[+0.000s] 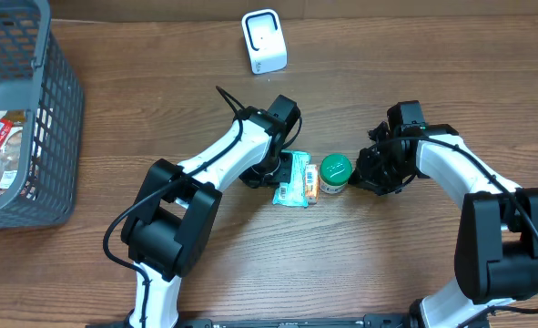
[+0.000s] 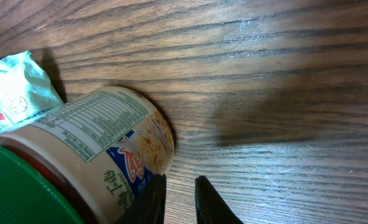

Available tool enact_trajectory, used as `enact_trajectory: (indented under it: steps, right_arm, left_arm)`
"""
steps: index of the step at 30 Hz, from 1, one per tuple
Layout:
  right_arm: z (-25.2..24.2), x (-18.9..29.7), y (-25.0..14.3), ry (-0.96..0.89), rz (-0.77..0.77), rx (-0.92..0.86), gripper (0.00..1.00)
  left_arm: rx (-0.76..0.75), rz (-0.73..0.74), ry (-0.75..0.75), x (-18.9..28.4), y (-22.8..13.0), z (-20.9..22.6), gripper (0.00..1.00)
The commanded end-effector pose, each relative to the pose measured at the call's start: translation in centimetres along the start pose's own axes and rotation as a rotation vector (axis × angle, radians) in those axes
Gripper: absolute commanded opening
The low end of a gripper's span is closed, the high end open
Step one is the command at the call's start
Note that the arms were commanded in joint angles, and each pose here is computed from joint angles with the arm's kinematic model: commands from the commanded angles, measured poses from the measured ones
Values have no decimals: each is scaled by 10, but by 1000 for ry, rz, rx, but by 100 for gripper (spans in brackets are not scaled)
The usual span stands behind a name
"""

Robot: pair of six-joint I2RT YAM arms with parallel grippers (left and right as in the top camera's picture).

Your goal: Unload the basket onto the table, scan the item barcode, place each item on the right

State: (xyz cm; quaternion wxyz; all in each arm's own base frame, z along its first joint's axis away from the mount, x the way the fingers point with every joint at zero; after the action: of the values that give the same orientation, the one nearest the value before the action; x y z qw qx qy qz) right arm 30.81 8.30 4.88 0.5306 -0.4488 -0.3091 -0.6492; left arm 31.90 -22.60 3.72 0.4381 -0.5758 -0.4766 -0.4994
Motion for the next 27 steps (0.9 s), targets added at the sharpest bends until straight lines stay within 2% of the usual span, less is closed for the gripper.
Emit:
enact_trajectory:
  steps: [1,16,23,27]
  right_arm:
    - [-1,-2,-2,-7,3,1,18]
    - [-8,-1,2,-57,-20,2,18]
    - [-25,1,8,-172,-66,1,18]
    - [-38,7,17,-236,-116,-62,18]
  left_arm:
    - [-4,-10,-26,5,-4,-12,10]
    - [-60,-49,-84,4,0,-34,9]
    - [-93,-79,-64,4,5,-32,10]
    - [-93,-83,-61,4,6,-31,12]
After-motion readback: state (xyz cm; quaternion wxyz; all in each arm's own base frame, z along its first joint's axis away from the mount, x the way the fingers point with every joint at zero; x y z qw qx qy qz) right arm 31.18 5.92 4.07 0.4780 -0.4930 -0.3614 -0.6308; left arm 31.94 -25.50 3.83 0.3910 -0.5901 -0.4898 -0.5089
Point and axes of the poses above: each gripper's point midway between its finger pads, its own x axis back along the fingers, its own z axis along the line the jaws close on, y = z × x, the point moved 3 cm from there along x, back along the fingers, and after that the axes turned 3 degrees about -x, right-handed, at the moved point
